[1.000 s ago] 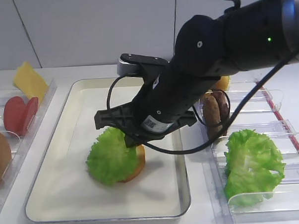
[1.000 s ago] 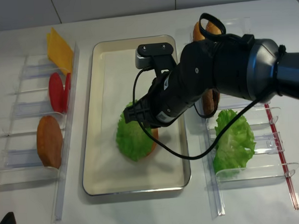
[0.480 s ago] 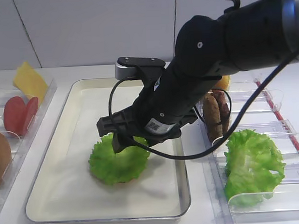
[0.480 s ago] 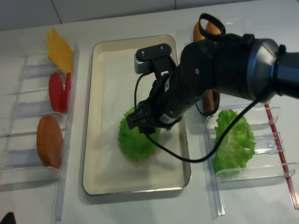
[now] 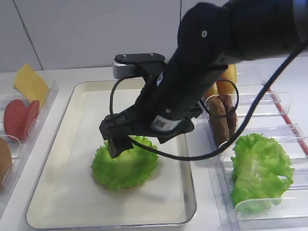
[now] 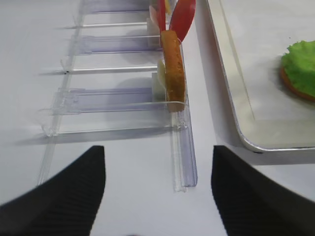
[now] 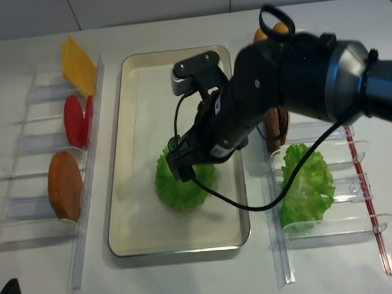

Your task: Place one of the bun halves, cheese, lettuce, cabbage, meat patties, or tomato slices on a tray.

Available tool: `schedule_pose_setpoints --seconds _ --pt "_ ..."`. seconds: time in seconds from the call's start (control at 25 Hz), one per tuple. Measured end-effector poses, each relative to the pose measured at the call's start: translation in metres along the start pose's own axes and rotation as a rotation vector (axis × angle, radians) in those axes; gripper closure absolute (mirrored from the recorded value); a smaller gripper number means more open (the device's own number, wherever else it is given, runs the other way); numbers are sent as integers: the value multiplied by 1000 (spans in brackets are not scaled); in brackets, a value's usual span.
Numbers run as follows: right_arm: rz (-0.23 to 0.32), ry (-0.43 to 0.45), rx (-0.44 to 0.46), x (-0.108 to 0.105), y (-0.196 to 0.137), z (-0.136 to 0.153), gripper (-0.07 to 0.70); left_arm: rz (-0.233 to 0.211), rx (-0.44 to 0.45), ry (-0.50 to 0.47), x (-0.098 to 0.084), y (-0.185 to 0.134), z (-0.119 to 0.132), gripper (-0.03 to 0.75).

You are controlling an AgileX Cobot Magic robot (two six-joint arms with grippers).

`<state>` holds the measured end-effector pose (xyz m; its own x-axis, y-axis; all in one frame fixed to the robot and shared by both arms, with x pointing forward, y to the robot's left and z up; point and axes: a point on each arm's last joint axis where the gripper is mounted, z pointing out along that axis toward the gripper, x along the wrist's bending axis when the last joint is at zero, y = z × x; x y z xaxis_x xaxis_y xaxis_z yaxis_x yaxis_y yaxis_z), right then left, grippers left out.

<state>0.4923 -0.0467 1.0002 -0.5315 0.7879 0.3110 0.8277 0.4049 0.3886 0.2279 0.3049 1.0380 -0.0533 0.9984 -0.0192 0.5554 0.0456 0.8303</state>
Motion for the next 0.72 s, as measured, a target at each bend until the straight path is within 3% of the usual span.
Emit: schedule_pose_setpoints --seconds 0.28,0.56,0.72 --pt "-193 -104 48 6 13 -50 -38 0 0 0 0 0 0 284" --pt "-292 -223 34 6 -2 -111 -12 0 0 0 0 0 0 284" --pt "-292 -318 5 3 -17 -152 -11 0 0 0 0 0 0 287"
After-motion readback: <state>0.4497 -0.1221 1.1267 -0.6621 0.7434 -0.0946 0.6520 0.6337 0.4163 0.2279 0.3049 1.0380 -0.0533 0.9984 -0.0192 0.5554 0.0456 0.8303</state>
